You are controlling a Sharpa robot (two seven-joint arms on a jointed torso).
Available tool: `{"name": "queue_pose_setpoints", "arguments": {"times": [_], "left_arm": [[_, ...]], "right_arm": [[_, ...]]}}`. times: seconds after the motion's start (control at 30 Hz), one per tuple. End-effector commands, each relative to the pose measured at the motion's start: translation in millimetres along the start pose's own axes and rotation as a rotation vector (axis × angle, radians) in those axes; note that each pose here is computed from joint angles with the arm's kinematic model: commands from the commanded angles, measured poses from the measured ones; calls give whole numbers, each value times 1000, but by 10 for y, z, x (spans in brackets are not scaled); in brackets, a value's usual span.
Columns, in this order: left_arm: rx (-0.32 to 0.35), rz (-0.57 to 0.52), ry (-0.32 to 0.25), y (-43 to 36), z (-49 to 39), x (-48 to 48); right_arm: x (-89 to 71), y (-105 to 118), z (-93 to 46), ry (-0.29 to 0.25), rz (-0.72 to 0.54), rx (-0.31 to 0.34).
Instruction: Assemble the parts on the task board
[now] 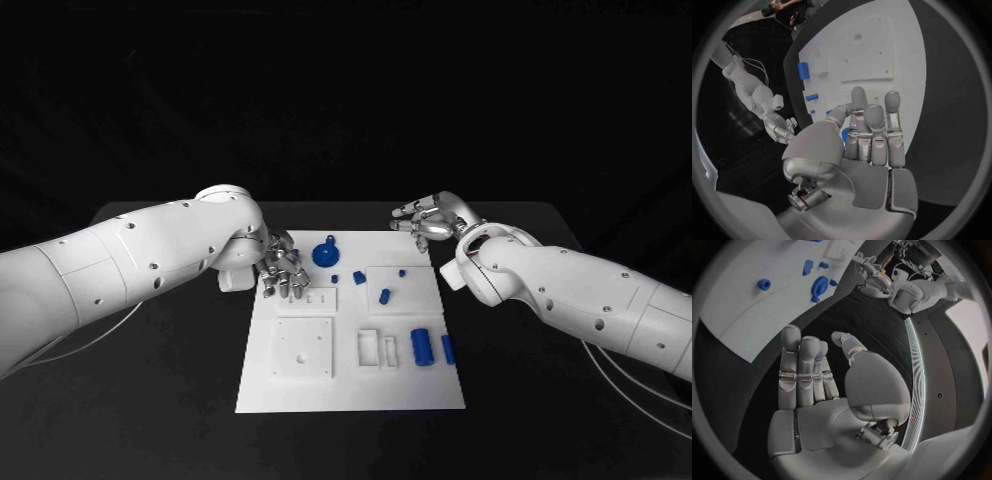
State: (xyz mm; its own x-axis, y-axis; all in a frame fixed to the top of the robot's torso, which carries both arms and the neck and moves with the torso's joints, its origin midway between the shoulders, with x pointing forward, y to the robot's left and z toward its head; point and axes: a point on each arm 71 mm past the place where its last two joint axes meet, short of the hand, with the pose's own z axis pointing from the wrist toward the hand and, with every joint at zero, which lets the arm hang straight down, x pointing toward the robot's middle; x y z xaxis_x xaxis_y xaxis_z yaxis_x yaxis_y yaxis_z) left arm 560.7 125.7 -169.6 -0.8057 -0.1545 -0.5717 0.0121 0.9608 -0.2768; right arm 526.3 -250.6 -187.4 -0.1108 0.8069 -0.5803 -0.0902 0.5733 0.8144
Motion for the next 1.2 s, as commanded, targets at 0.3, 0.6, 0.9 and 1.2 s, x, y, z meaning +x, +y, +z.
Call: {"name": "queue_pose_setpoints", "arguments": {"times": [0.3,0.6,0.9,1.2], "left_arm": [[1,-13,-41,-3,-15,-25],[8,-56,-81,56,-47,-35],[73,-150,-191,161,-161,-31],[183,-291,-265,275,-348,30]], "right_arm": [[17,9,1,14,1,-7],[26,9,-1,29,-3,-8],[96,46,-12,123,-119,-58],[219,172,9,245,-341,-140]]}}
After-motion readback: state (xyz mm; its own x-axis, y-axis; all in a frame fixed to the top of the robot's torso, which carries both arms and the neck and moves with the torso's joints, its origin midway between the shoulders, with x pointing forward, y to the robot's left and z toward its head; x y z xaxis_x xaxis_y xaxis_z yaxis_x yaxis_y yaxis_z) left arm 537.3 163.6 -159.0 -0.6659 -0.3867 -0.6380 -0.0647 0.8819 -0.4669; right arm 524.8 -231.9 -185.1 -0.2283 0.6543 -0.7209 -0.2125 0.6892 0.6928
